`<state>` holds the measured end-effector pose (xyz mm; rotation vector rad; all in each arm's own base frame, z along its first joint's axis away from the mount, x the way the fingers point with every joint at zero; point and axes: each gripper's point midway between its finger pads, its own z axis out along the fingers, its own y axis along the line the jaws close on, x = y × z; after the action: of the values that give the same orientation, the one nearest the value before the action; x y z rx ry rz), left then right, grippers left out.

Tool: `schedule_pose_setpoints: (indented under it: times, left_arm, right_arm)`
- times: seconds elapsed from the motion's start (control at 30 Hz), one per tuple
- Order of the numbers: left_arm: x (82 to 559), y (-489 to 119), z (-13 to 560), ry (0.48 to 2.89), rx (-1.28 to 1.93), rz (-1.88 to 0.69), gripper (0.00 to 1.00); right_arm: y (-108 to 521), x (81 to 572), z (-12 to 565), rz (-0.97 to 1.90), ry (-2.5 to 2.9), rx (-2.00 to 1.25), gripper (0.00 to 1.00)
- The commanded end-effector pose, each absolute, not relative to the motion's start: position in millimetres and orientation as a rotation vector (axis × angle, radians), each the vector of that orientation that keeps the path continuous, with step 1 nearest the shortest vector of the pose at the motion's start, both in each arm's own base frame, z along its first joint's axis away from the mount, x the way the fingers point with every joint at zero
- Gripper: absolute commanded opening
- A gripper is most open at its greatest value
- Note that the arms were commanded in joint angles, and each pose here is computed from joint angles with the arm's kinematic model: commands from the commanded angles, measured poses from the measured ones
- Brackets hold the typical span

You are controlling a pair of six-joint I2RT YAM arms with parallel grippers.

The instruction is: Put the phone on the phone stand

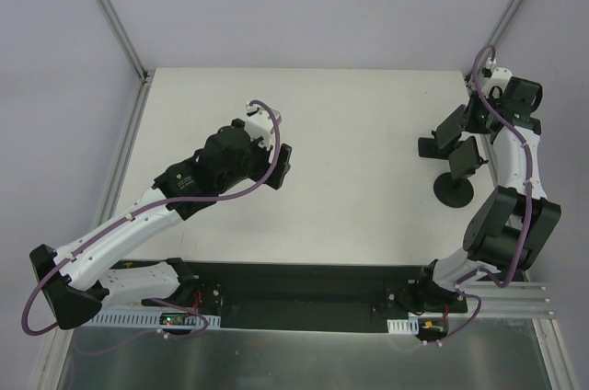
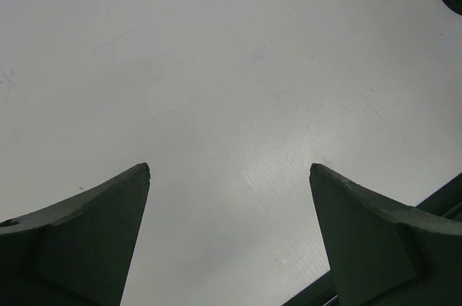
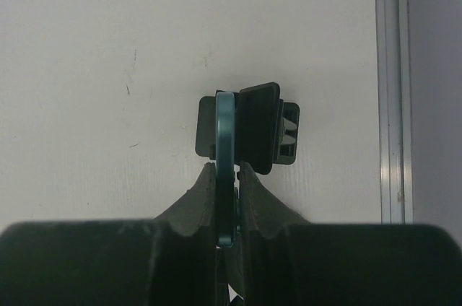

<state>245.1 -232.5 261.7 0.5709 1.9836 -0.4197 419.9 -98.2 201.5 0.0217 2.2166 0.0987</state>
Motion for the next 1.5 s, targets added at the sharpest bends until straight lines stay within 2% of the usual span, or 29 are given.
schedule_pose_setpoints:
  times: [0.0, 0.43, 0.8, 0.9, 0.93, 1.03, 1.2, 1.3, 1.33, 1.37, 1.47]
  left_arm:
    - [246.0, -231.4, 261.9, 1.975, 0.577, -0.397, 0.91]
    - [245.1, -231.7, 262.8, 1.973, 0.579, -0.403, 0.91]
    - [245.5, -231.6, 262.3, 1.973, 0.580, -0.400, 0.91]
    - [245.2, -232.7, 261.3, 1.977, 0.583, -0.404, 0.92]
    - [245.1, -232.8, 261.3, 1.976, 0.585, -0.405, 0.92]
    - [245.0, -233.7, 260.3, 1.980, 0.585, -0.408, 0.91]
    - [244.6, -234.5, 259.7, 1.982, 0.589, -0.412, 0.92]
    - [244.9, -234.8, 258.7, 1.985, 0.589, -0.411, 0.91]
    - [245.2, -235.2, 257.8, 1.988, 0.590, -0.410, 0.92]
    - [245.6, -235.7, 256.3, 1.991, 0.592, -0.407, 0.92]
    - [249.5, -233.6, 253.8, 1.998, 0.582, -0.387, 0.92]
  right_arm:
    - [-99.5, 431.8, 211.6, 0.103, 2.142, -0.028, 0.00]
    - [-105.6, 434.2, 199.6, 0.091, 2.154, 0.022, 0.00]
    - [-108.7, 443.6, 191.4, 0.126, 2.182, 0.060, 0.04]
    - [-111.0, 442.4, 187.7, 0.114, 2.196, 0.070, 0.17]
    - [-111.4, 442.3, 187.1, 0.113, 2.201, 0.075, 0.30]
    - [-116.2, 439.9, 187.6, 0.090, 2.228, 0.109, 0.49]
    - [-130.1, 433.1, 208.7, -0.005, 2.263, 0.186, 0.65]
    - [-137.3, 427.1, 231.9, -0.107, 2.259, 0.230, 0.78]
    - [-146.5, 421.9, 240.8, -0.234, 2.258, 0.273, 0.92]
    - [-153.4, 418.3, 252.4, -0.322, 2.247, 0.312, 0.97]
    - [-162.2, 398.7, 303.3, -0.715, 2.204, 0.402, 0.97]
